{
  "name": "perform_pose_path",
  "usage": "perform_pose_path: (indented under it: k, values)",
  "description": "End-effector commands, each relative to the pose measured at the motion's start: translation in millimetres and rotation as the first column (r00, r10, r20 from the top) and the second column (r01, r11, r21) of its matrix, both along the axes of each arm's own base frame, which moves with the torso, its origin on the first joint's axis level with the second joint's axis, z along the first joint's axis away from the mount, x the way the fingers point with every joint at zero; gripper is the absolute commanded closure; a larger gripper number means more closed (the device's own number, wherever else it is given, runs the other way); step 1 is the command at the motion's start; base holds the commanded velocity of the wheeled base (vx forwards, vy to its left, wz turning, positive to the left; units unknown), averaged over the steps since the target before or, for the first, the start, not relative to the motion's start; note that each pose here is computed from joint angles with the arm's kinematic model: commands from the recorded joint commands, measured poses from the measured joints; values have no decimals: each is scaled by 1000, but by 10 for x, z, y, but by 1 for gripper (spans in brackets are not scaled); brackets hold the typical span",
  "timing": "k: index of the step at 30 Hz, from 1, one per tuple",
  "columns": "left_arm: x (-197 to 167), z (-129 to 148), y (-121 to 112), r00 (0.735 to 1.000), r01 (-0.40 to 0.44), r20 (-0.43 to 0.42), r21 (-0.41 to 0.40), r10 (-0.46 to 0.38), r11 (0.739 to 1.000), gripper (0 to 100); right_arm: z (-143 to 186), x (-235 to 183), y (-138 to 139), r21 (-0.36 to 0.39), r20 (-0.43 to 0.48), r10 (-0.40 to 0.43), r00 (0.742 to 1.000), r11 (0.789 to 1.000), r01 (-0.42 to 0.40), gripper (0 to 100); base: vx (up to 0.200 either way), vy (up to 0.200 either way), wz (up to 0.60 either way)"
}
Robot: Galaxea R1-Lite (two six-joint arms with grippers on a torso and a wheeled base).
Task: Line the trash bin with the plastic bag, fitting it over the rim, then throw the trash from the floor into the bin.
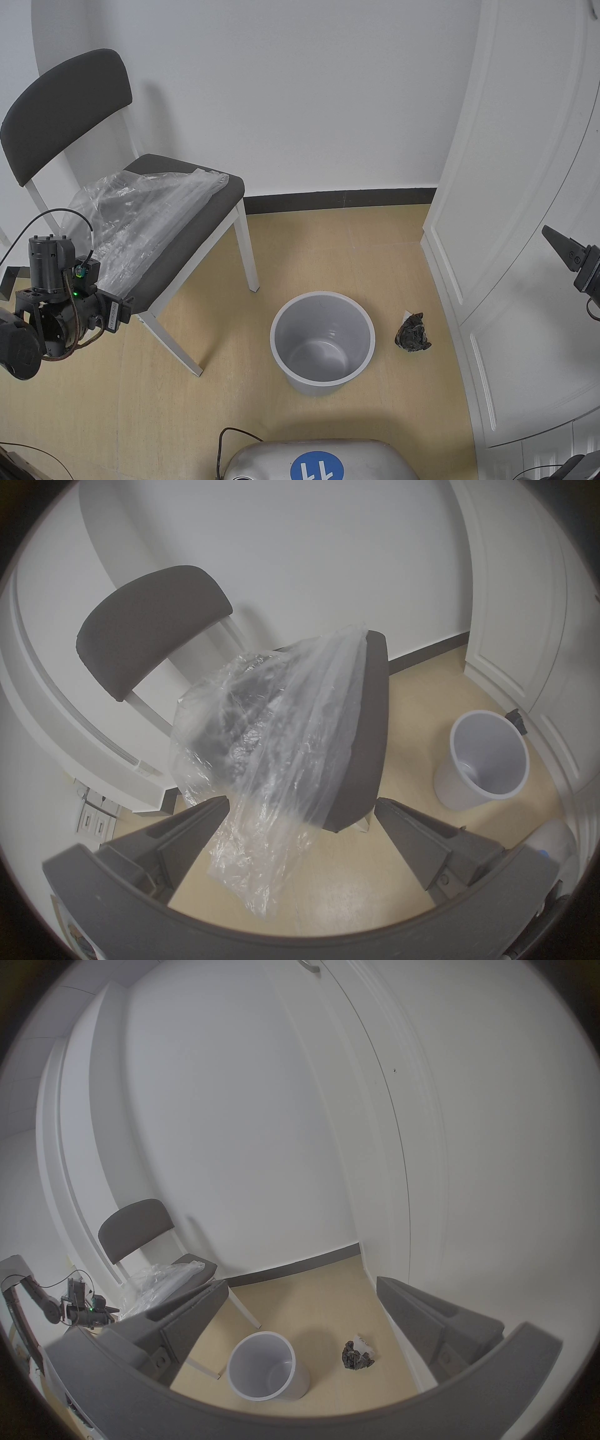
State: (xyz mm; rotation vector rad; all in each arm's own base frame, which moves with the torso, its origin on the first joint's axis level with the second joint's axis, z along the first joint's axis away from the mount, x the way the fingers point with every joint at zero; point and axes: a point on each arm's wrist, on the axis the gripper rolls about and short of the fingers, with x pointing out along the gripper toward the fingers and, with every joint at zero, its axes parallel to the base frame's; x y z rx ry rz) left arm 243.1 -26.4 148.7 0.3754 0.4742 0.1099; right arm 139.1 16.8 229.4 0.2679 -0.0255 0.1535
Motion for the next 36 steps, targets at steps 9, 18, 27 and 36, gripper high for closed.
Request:
perform_pose_path:
  k: [9, 18, 27, 36]
  values:
    - [339, 71, -1, 999, -25, 39, -2, 25, 1000, 0, 5, 6, 1, 0, 0, 1, 1000, 1000, -1, 0, 0, 0, 0]
    - [632, -56, -16, 998, -59, 11, 10, 59, 998, 0, 9, 7, -5, 2, 2, -4, 1000, 1000, 4, 0, 0, 0, 0]
    - [790, -107, 55, 993, -105, 51, 13, 104, 994, 0, 13, 8, -12, 4, 3, -9, 1000, 1000, 9, 0, 0, 0, 0]
    - [785, -28, 139, 988, -132, 78, 7, 131, 991, 0, 13, 8, -12, 4, 3, -9, 1000, 1000, 9, 0, 0, 0, 0]
